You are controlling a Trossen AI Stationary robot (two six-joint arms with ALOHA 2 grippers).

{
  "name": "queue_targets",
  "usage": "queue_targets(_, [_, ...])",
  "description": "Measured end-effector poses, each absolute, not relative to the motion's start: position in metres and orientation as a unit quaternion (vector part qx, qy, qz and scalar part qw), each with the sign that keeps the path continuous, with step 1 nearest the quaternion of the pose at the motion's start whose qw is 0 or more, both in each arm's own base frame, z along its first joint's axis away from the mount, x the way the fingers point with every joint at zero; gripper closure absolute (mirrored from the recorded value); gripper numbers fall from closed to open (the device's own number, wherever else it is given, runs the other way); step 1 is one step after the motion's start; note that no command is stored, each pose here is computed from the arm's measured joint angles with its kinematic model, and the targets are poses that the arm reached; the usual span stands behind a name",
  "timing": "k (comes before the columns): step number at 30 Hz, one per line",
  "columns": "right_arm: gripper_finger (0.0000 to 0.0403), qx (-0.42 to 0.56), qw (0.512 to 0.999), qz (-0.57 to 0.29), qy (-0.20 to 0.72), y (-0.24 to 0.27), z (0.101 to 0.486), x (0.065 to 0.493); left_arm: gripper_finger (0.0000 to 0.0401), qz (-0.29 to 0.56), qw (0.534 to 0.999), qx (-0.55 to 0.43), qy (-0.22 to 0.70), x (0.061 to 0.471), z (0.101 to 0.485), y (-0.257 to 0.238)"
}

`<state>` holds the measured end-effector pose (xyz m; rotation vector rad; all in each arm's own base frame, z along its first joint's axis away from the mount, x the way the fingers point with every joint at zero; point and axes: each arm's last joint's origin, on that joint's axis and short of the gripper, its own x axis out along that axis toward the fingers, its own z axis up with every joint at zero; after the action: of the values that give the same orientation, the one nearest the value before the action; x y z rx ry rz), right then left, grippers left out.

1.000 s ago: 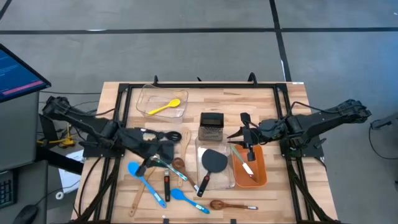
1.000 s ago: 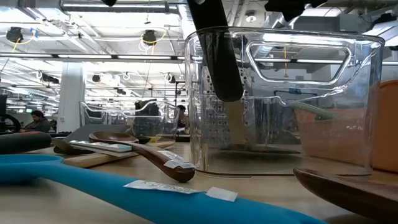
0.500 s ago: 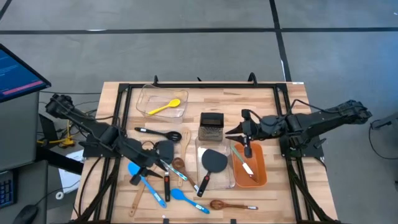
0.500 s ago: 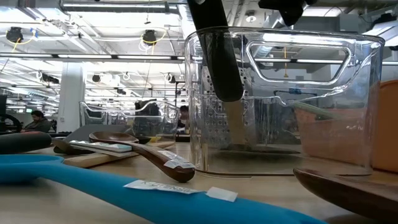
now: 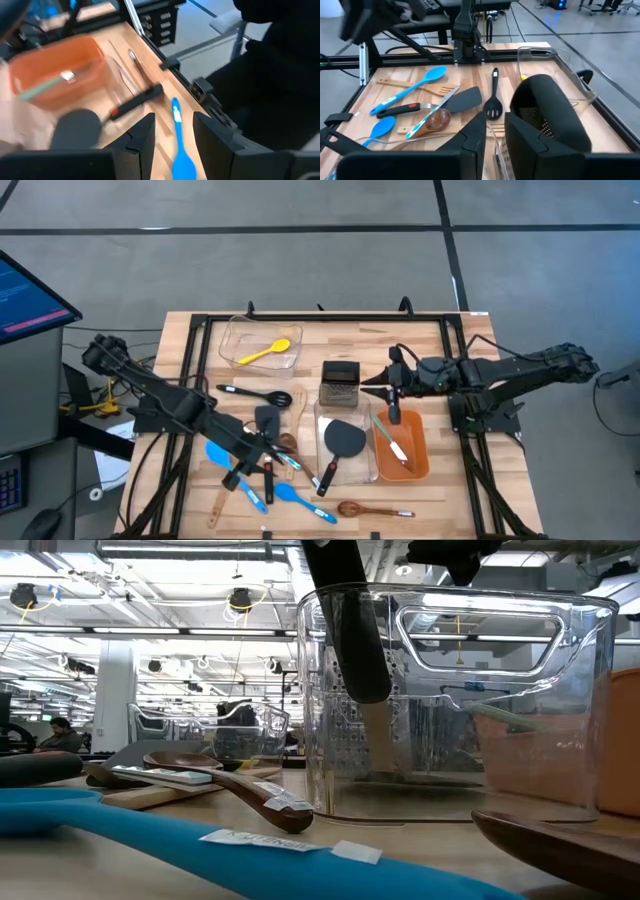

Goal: Pick & Place Kitchen Items
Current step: Put the light blue ladles into the top transparent bin

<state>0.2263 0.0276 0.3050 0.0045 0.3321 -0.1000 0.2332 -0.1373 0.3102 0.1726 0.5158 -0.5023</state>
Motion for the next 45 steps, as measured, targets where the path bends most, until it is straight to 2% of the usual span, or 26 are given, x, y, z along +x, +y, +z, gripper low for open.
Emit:
queue_targets(6, [0.0340, -0.001, 0.983, -0.052, 0.176, 0.026, 0.303, 0.226, 0.0284, -0.233, 0.932, 0.094, 0.262, 0.244, 0.307, -0.139])
queue_targets(9, [0.0340, -0.003, 0.980, -0.052, 0.189, 0.026, 0.300, 0.225, 0.0284, -0.225, 0.923, 0.079, 0.301, 0.245, 0.298, -0.141])
queue_targets(18, [0.0340, -0.005, 0.979, -0.053, 0.198, 0.026, 0.299, 0.224, 0.0284, -0.202, 0.858, 0.004, 0.472, 0.234, 0.237, -0.159])
queue_targets(21, [0.0340, -0.005, 0.979, -0.053, 0.199, 0.026, 0.299, 0.224, 0.0284, -0.218, 0.820, -0.047, 0.527, 0.230, 0.226, -0.166])
queue_targets(24, [0.0340, -0.005, 0.978, -0.053, 0.200, 0.026, 0.299, 0.224, 0.0284, -0.221, 0.807, -0.066, 0.543, 0.228, 0.223, -0.170])
queue_targets(33, [0.0340, -0.008, 0.975, -0.053, 0.218, 0.026, 0.281, 0.222, 0.0284, -0.206, 0.814, 0.033, 0.541, 0.225, 0.218, -0.165])
queue_targets(41, [0.0340, -0.011, 0.966, -0.055, 0.251, 0.025, 0.251, 0.218, 0.0284, -0.170, 0.730, 0.114, 0.652, 0.199, 0.209, -0.149])
queue_targets(45, [0.0340, -0.010, 0.970, -0.057, 0.236, 0.024, 0.253, 0.219, 0.0284, -0.181, 0.716, 0.135, 0.660, 0.189, 0.209, -0.156])
